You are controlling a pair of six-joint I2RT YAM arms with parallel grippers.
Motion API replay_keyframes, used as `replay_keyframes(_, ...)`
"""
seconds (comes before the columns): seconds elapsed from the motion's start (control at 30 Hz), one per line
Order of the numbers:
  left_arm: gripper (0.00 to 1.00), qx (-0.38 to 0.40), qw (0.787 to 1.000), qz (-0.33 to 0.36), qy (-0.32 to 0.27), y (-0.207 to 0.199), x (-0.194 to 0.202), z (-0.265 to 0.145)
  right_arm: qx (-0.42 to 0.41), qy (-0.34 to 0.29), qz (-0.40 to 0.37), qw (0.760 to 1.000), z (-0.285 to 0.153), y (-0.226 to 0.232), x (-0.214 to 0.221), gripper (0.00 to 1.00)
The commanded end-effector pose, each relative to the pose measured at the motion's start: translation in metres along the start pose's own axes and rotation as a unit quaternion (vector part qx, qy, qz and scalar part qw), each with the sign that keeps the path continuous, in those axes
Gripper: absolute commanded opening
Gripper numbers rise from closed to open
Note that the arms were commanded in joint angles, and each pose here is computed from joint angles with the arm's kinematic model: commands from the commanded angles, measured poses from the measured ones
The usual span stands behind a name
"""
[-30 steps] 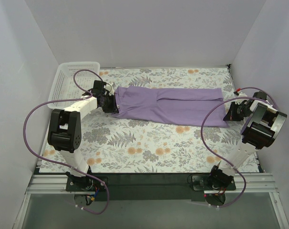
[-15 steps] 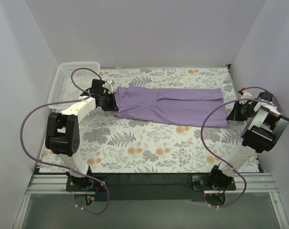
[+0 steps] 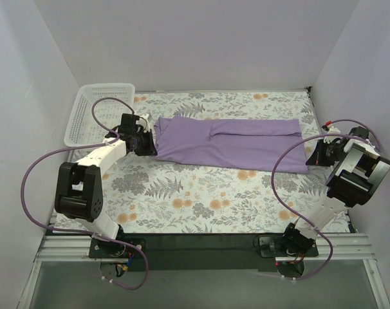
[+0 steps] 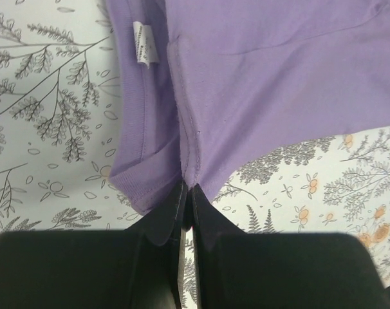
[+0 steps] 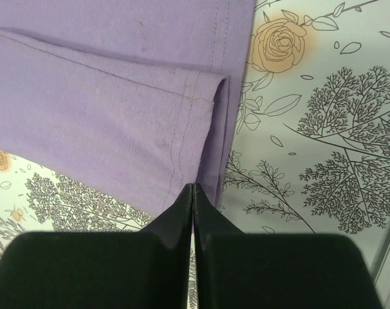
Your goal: Fold and stack the t-shirts
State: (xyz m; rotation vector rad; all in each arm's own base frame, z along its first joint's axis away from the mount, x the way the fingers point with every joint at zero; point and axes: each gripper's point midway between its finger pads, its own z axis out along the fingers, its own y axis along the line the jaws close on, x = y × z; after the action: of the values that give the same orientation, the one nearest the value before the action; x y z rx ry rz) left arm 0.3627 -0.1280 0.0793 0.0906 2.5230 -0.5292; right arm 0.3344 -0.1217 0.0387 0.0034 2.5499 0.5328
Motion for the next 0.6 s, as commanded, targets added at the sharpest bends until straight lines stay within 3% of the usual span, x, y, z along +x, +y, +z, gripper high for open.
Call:
replay_keyframes(0.0,0.00,-0.027,0.999,0.004,-0.030,0.006,-0.008,-0.016,0.004,-0.010,-0.002,1.000,-0.008,-0.003,-0.002,0.01)
replay_keyframes(0.57,0.00,-0.078,0.997,-0.005,-0.011,0.027,0.010,-0.015,0.020,-0.022,-0.012,0.999,-0.020,-0.014,-0.003,0.01)
